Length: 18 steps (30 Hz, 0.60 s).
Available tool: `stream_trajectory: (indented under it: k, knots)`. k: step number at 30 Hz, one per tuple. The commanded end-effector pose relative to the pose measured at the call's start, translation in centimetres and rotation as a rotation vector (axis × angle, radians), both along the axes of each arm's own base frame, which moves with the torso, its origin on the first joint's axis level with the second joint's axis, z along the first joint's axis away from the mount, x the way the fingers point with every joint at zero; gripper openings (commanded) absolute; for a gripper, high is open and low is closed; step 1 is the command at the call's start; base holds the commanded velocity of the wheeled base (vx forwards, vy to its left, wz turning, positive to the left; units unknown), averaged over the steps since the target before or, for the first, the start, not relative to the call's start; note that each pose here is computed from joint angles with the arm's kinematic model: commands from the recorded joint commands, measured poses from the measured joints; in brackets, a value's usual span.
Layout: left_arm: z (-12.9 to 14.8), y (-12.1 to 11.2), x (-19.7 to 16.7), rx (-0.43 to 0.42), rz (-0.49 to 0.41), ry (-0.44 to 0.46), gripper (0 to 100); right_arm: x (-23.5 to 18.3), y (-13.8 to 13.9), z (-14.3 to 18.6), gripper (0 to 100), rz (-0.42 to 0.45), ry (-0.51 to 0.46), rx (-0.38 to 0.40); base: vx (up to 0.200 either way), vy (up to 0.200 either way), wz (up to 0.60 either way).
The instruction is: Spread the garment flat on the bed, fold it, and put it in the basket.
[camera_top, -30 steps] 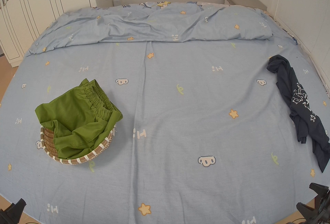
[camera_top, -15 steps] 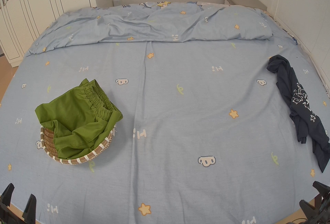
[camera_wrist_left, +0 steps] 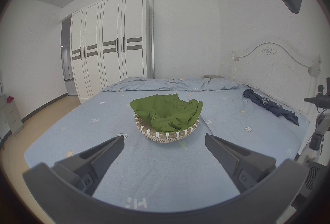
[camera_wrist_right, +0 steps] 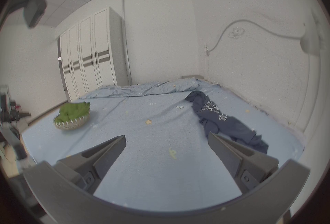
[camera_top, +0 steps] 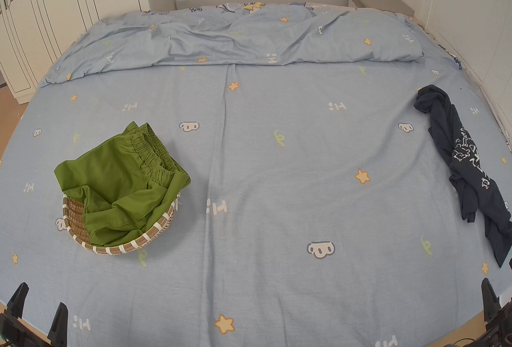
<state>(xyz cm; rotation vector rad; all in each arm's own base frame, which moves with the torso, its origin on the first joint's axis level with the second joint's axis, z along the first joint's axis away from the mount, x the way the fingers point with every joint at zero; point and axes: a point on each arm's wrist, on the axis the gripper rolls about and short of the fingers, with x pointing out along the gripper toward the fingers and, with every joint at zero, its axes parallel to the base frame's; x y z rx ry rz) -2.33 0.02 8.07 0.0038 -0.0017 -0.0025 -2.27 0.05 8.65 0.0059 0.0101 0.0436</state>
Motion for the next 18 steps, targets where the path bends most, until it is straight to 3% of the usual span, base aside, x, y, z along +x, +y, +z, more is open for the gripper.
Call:
stream_trajectory:
  k: [1, 5, 18]
  knots:
    - [-0.48, 0.0, 0.04, -0.013, -0.002, 0.0, 100, 0.02, 0.01, -0.98, 100, -0.025, -0.019, -0.039, 0.0, 0.0, 0.0]
    - [-0.47, 0.0, 0.04, -0.013, 0.001, -0.001, 100, 0.01, -0.01, -1.03, 100, -0.027, -0.015, 0.0, 0.0, 0.0, 0.0]
    - [-0.48, -0.01, 0.04, -0.013, -0.001, 0.0, 100, 0.02, -0.01, -0.98, 100, -0.034, -0.018, -0.012, 0.0, 0.0, 0.0]
